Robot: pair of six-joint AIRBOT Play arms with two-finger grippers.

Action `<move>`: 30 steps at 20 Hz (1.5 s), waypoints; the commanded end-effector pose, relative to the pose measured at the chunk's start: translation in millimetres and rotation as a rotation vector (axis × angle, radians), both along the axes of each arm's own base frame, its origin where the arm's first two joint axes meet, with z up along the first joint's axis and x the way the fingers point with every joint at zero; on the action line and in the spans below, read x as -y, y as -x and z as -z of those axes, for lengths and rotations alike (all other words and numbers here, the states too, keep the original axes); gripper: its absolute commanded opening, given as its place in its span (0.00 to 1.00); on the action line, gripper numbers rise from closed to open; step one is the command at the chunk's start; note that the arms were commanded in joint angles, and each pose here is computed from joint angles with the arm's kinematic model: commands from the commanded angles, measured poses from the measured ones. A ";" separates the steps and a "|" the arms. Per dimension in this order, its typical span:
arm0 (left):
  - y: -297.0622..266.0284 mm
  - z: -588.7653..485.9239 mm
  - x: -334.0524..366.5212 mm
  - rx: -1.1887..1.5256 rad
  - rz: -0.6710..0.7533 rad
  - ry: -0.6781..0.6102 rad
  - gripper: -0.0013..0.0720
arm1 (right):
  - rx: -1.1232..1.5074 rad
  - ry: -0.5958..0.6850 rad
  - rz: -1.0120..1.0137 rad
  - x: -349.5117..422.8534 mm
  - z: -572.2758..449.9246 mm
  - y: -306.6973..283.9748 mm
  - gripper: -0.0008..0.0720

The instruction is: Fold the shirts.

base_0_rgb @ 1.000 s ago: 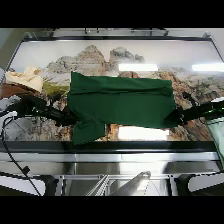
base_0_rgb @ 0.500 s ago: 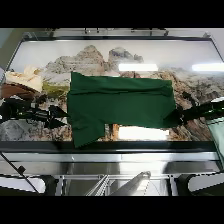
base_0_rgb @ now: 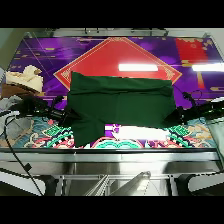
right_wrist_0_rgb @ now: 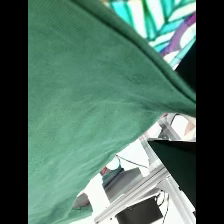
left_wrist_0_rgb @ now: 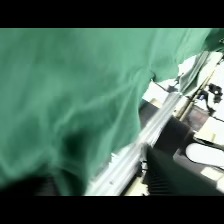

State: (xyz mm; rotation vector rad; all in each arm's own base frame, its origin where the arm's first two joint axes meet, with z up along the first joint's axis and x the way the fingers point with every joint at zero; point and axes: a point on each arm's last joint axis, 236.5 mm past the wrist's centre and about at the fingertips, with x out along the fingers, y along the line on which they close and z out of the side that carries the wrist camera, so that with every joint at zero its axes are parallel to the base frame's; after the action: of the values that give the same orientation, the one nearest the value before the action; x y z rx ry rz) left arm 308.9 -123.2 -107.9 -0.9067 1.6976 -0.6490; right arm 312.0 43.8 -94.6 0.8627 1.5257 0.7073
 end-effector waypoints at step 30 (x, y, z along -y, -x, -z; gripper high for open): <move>-10.3 -116.9 -35.2 0.155 0.060 0.111 0.05 | 0.364 -0.070 0.403 23.2 -96.9 -36.5 0.05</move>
State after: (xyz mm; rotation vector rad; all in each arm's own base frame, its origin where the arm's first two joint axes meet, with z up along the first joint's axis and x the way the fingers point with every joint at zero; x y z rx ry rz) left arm 305.8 -96.3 -18.4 -0.8839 1.6107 -0.8408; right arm 328.8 20.5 -6.6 1.0044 1.0407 0.6110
